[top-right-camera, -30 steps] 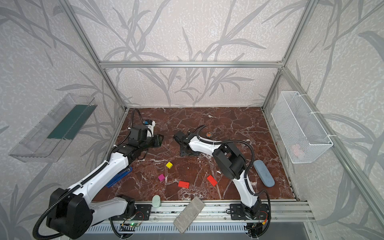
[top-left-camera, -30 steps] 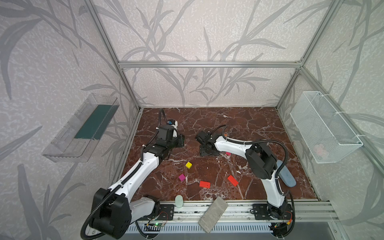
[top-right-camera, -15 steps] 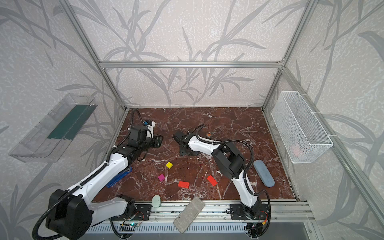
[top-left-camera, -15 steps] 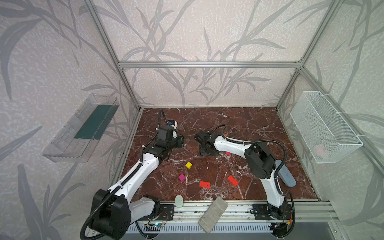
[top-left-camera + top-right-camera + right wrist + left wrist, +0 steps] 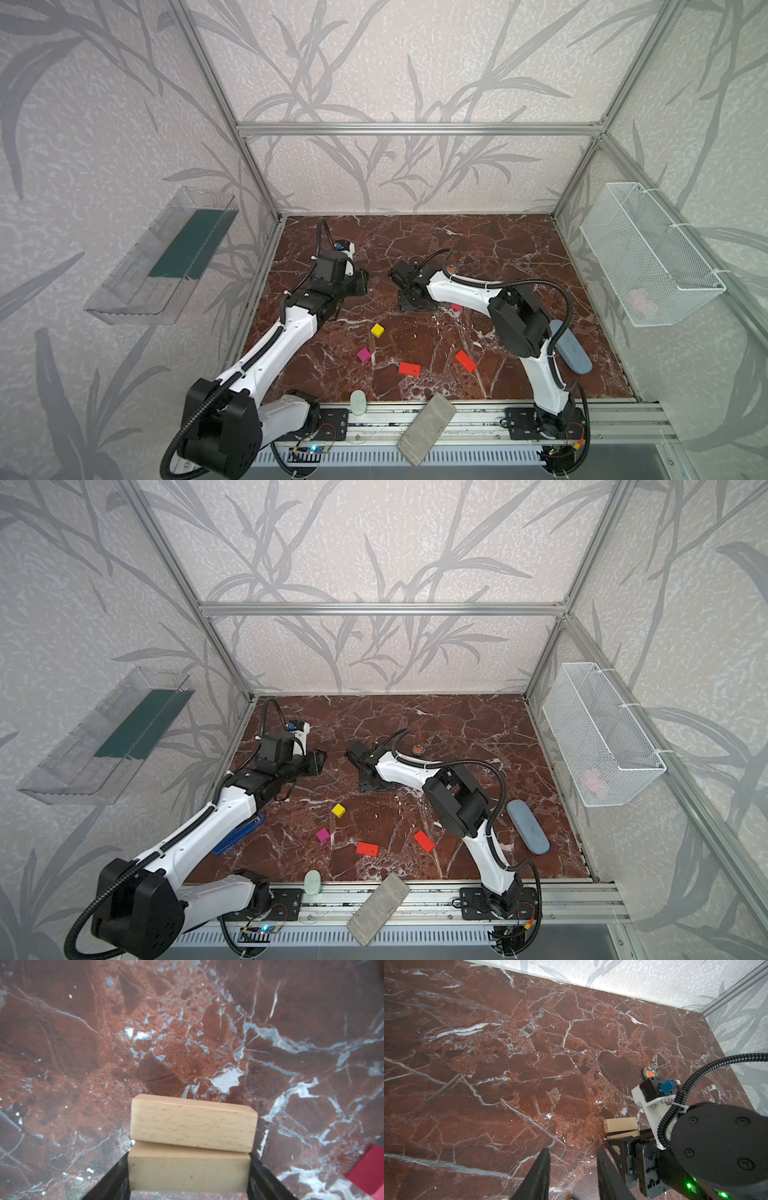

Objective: Build the wood block tower
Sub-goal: 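Lower the held block with the right gripper beside the other wooden block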

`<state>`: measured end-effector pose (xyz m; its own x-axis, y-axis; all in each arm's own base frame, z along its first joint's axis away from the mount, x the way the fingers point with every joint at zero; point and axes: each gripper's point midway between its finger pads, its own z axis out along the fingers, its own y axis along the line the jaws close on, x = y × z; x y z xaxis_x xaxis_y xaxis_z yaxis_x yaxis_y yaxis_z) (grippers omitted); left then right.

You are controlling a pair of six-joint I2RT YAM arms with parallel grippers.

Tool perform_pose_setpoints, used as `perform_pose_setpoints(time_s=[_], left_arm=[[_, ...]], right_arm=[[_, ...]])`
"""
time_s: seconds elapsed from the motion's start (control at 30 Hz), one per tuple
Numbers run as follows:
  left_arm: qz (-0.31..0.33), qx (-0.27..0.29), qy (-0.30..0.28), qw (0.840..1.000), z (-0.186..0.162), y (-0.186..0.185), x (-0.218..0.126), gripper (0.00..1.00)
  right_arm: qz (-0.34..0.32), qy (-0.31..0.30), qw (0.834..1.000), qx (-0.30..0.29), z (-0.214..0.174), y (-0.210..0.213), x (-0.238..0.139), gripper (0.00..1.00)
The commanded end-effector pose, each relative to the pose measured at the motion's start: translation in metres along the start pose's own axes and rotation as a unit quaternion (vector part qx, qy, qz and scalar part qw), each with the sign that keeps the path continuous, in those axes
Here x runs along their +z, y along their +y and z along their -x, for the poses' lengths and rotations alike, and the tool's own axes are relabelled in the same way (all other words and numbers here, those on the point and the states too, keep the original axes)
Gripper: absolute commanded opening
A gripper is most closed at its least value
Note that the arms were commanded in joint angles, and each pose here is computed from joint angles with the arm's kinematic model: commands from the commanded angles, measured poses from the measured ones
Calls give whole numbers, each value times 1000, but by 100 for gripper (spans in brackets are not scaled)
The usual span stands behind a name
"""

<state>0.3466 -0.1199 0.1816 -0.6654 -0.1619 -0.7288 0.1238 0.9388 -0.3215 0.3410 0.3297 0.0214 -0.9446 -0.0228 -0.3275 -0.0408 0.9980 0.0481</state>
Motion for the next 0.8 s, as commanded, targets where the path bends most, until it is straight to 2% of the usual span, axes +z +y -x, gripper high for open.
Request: perform_pose_setpoints(time_s=[0.0,0.2,0.77], left_arm=[[2,2,-13,1000,5,2,-6,37],[2,3,-14,1000,5,2,-6,37],[0,4,-14,1000,6,1,-7,37]], right_arm=[[-13,10,1000,-1,-4,-3,9,79],[-4,4,1000,4,-2,0,7,87],[-2,16,1000,9,-13,-7,3,86]])
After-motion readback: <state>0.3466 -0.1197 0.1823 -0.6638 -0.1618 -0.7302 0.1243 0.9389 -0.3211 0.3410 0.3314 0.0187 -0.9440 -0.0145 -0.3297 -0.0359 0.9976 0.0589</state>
